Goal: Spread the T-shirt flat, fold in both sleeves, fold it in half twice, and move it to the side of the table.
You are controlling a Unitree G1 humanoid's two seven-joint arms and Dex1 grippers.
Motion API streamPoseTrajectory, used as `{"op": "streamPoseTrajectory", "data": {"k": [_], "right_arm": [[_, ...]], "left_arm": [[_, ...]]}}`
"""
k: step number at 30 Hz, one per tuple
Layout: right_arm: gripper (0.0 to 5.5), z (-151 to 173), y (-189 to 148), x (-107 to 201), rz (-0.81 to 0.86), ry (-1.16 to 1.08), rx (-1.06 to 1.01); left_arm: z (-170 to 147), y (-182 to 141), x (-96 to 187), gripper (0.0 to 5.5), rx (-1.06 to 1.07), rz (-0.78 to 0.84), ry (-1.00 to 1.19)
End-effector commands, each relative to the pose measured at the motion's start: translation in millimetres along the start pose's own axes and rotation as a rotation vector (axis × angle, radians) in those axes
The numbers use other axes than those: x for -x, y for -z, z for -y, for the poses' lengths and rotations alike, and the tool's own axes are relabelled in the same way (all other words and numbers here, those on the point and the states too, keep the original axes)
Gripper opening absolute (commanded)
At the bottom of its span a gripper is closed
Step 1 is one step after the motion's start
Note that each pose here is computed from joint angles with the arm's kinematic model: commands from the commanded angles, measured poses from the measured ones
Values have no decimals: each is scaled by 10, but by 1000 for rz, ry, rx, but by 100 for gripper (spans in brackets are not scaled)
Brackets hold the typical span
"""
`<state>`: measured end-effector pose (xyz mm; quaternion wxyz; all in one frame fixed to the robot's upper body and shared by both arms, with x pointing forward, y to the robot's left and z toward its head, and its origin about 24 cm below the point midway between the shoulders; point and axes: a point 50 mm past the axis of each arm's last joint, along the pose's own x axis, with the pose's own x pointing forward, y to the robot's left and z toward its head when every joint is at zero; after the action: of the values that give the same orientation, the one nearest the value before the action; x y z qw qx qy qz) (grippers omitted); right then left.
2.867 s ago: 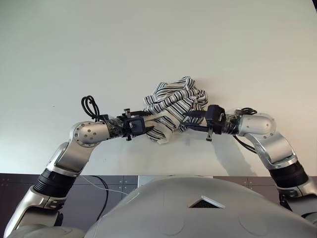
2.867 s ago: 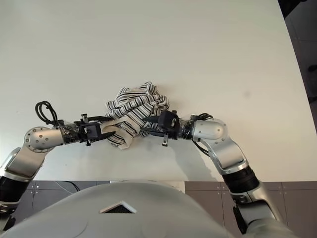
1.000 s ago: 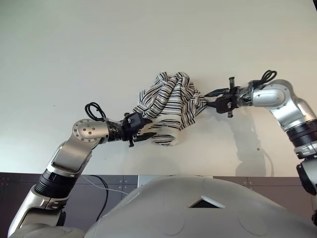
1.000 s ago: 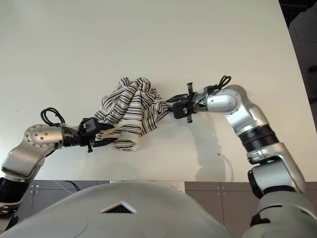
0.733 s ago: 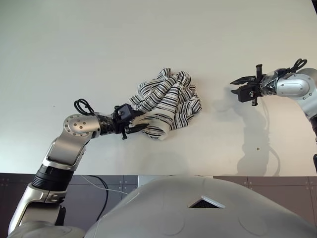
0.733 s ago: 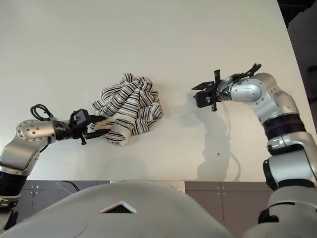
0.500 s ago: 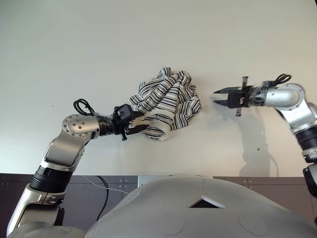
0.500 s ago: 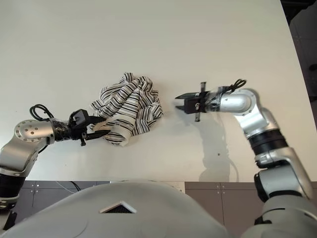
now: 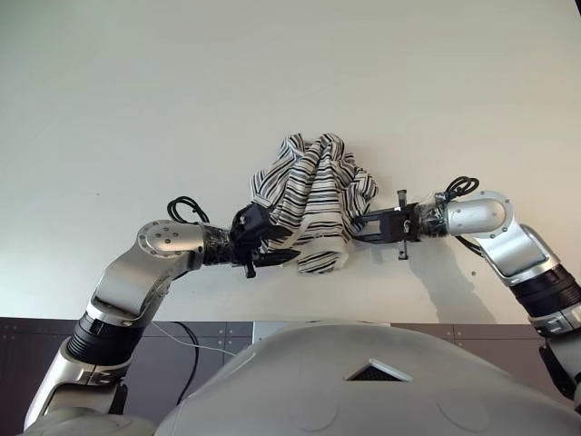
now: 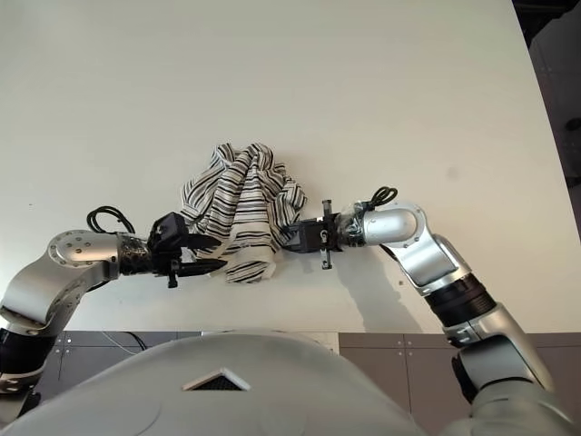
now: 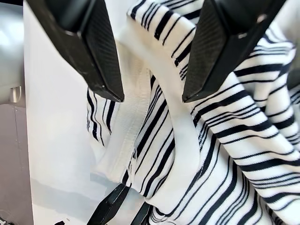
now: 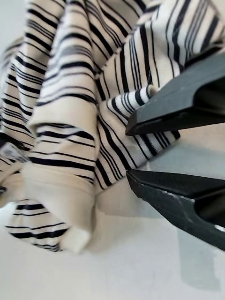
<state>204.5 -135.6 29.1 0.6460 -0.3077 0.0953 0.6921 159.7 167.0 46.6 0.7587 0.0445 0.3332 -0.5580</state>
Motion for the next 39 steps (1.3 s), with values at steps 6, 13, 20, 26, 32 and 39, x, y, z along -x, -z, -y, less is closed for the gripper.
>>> {"op": "streamPoseTrajectory", "data": {"k": [6, 13, 20, 26, 32, 39], "right_arm": [[135, -19, 357, 187, -205, -45, 10], [135, 81, 248, 441, -191, -3, 8], [135, 272, -244, 345, 42, 48, -18], [135, 303, -91, -2, 24, 14, -33], [135, 264, 212, -121, -53, -22, -107], [135, 81, 733, 265, -282, -49, -238]], "left_arm": [[-221, -216, 162, 230, -23, 73, -103], [-325, -206, 138, 230, -82, 85, -205], [-418, -63, 116, 230, -169, 69, -291], [-416, 77, 86, 230, -202, -17, -271], [-417, 299, 123, 230, -337, -176, -245], [-533, 545, 285, 230, -555, -353, -266]]}}
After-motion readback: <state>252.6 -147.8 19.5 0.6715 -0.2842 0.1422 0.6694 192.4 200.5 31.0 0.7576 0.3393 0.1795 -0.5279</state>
